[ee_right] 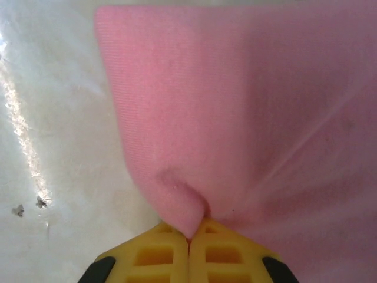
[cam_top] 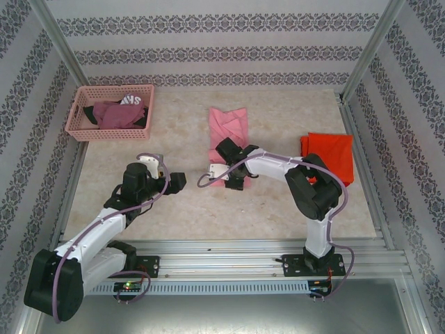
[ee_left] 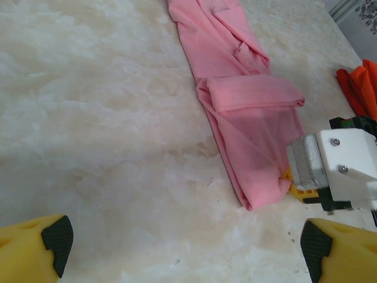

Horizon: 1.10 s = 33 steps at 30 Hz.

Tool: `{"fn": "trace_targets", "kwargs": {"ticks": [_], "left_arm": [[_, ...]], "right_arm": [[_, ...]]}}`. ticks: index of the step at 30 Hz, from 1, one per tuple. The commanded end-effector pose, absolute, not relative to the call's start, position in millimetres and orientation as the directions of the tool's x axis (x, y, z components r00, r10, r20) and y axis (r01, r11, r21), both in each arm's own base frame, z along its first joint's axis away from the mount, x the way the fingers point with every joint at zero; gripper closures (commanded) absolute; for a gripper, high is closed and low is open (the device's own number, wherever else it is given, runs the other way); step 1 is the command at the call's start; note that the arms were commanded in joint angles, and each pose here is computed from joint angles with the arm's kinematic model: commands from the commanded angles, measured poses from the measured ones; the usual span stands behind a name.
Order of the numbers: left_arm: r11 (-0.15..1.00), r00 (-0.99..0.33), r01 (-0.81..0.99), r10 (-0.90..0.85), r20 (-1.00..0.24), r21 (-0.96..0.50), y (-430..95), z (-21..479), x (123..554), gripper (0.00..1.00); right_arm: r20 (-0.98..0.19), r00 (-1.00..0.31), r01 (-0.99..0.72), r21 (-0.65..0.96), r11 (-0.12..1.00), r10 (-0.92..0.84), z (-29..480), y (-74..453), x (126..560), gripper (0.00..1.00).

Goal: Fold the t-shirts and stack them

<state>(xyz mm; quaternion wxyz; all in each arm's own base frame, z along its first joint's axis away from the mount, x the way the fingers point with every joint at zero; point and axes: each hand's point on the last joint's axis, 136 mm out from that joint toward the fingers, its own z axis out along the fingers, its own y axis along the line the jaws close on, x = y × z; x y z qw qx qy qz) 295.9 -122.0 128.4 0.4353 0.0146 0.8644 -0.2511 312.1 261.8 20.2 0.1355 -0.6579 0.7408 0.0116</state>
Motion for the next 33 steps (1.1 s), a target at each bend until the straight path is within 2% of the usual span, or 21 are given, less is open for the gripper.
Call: {"fn": "trace_targets", "kwargs": {"ticks": [1,7,13,20,22,24,29,33], "left_arm": [[0.872,-0.595,0.27,-0.183,-0.783,-0.409,-124,136,295,0.0],[0.861,-0.617,0.25,-0.211,-0.758,-0.443,-130,134,300,0.0],[0.826,-0.667,0.195,-0.284,-0.689,-0.529,-160,127,320,0.0],[0.772,-0.774,0.013,-0.395,-0.495,-0.636,-198,103,343,0.0],[0.763,-0.803,-0.04,-0.409,-0.433,-0.645,-206,92,348,0.1],[0.752,-0.833,-0.078,-0.41,-0.371,-0.655,-218,82,352,0.27],[0.725,-0.879,-0.119,-0.395,-0.268,-0.679,-246,67,355,0.49],[0.714,-0.899,-0.152,-0.388,-0.205,-0.684,-262,55,357,0.57]], "right_arm": [[-0.208,-0.113,-0.978,-0.15,0.146,-0.972,31,250,295,1.0],[-0.336,-0.144,-0.98,-0.08,0.181,-0.931,74,249,254,1.0],[-0.352,-0.174,-0.982,-0.011,0.19,-0.92,99,236,209,1.0],[-0.382,-0.179,-0.982,0.02,0.186,-0.907,131,228,178,1.0],[-0.392,-0.177,-0.982,0.012,0.187,-0.903,137,227,178,1.0],[-0.391,-0.174,-0.982,0.0,0.189,-0.904,140,227,180,1.0],[-0.366,-0.165,-0.984,-0.008,0.18,-0.916,136,228,185,1.0],[-0.358,-0.159,-0.985,-0.006,0.173,-0.92,133,231,189,1.0]]}}
